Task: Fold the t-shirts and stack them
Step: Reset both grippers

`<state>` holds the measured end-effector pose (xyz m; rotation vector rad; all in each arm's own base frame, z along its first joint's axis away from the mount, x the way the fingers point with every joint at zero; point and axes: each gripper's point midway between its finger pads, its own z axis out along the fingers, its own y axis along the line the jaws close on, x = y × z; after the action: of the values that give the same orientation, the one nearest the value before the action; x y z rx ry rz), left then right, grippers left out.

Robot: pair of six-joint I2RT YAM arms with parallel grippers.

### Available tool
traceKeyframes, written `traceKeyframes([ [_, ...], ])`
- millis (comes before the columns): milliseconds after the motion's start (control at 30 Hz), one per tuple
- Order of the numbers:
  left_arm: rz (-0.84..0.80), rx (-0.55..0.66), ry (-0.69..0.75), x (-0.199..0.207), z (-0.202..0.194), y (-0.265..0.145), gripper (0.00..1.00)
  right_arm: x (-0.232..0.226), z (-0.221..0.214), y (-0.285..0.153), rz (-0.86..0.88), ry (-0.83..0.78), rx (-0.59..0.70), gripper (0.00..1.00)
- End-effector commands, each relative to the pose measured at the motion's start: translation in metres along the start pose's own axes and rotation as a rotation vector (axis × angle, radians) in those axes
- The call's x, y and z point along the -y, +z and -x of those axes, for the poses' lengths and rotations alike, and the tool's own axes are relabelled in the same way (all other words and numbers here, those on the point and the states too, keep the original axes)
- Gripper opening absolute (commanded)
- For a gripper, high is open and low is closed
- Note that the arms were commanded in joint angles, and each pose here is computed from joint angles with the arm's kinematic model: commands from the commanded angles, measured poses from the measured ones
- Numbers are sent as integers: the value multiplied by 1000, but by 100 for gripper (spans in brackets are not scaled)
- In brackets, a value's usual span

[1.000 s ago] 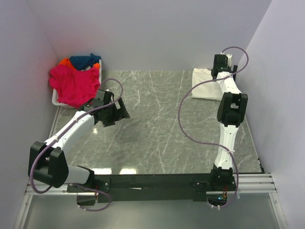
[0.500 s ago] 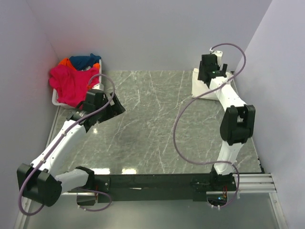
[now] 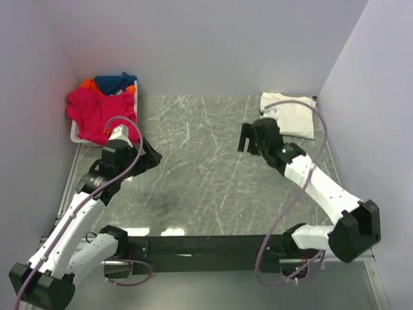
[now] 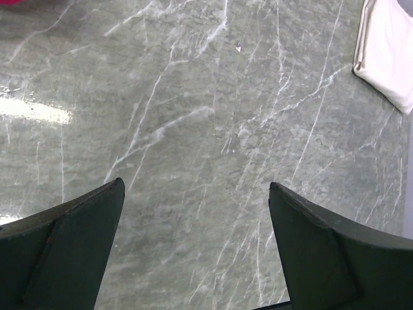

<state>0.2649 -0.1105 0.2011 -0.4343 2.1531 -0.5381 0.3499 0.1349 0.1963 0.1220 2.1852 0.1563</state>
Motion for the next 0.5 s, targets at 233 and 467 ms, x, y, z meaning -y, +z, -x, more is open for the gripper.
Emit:
traceKeyframes([
  [233, -27, 74, -19, 2, 11, -16, 100, -26, -63, -34, 135, 110, -88, 89],
  [467, 21, 124, 6, -3, 25, -23, 100, -26, -47, -39, 124, 106, -36, 89],
])
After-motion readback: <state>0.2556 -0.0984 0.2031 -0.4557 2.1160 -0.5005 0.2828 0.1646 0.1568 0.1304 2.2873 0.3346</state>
